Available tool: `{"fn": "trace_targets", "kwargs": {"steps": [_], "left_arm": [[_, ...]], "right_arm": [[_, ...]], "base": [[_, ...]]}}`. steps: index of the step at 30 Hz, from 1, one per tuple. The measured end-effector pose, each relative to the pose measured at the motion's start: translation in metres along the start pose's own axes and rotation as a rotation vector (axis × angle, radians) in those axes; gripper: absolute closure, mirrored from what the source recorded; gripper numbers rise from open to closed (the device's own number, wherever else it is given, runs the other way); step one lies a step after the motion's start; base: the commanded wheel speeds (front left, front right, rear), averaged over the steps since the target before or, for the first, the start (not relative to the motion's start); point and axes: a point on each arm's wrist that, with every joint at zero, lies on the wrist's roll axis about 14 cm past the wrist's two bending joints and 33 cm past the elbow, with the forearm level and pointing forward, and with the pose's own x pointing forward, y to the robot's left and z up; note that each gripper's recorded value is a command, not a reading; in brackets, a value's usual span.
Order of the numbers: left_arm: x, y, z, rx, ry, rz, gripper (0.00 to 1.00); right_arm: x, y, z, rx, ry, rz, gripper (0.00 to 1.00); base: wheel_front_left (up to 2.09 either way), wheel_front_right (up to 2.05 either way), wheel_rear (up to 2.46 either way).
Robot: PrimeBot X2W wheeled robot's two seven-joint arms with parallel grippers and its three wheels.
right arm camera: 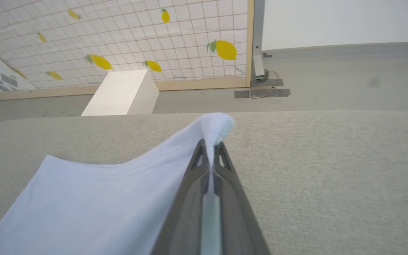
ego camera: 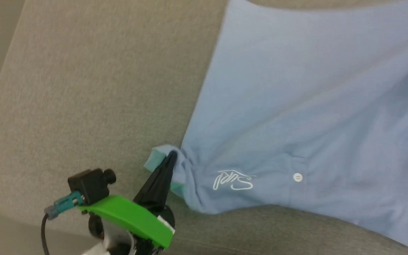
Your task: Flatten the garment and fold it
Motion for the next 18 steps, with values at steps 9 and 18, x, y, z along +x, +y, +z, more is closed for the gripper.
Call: {"fn": "trace_targets", "kwargs": {"steps": [9,18], "left_arm": [[-0.027,-0.021,-0.004,-0.006,0.01,-0.068,1.0],[-0.036,-0.051,-0.013,0.01,0.051,-0.165,1.0]], "right_arm": [[-0.142,-0.072,-0.002,0.101,-0.091,-0.178,1.0],[-0.257,-0.096,-0.115,0.272,0.128,-0.355,1.0]], "base": [[0.0,0.0,0.0],[0.0,0.0,0.0]]}}
